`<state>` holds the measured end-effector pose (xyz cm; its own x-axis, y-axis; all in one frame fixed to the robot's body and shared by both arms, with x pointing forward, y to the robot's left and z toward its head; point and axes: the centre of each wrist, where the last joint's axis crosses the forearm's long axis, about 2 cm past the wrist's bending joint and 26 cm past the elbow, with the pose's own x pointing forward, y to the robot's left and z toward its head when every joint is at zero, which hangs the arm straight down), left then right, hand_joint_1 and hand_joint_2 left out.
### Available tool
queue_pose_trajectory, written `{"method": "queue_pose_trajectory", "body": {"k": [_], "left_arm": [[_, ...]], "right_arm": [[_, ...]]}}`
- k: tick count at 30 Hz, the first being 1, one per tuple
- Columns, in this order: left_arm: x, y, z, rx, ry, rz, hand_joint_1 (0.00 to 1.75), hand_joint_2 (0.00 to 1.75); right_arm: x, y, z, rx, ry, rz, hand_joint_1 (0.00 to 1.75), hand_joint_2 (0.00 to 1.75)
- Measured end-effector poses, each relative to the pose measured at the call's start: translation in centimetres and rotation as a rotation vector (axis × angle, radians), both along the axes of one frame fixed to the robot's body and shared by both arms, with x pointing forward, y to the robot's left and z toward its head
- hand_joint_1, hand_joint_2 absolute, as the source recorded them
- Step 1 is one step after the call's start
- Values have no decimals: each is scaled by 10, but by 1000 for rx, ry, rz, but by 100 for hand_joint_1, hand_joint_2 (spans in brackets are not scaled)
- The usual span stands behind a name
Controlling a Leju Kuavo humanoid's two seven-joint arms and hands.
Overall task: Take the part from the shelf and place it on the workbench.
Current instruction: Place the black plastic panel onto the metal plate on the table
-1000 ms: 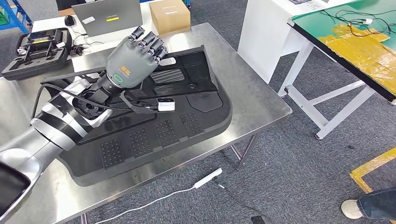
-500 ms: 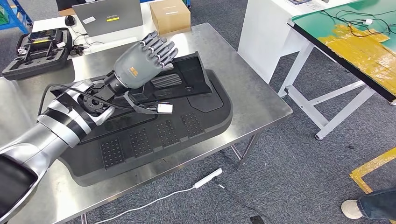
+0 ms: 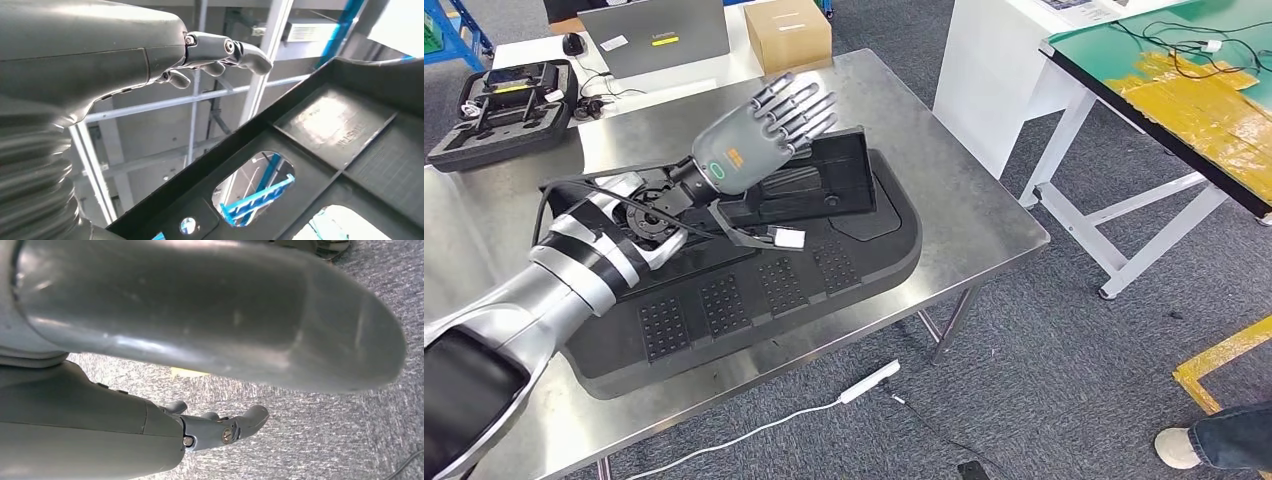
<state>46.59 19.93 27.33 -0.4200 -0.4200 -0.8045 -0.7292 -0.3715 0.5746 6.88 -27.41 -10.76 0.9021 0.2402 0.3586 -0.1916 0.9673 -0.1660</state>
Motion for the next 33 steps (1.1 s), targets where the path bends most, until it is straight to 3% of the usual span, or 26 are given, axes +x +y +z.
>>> {"method": "queue_pose_trajectory", "body": {"k": [9,13,33], "left_arm": [[-5,-30,-5,89,53,-29,0,175],[-8,-39,-7,105,63,-39,0,0],[-17,-64,-3,113,92,-46,0,0]], "right_arm": [[2,1,0,1,1,16,0,0],[2,1,0,1,1,16,0,0],[2,2,0,5,-1,10,0,0]]}}
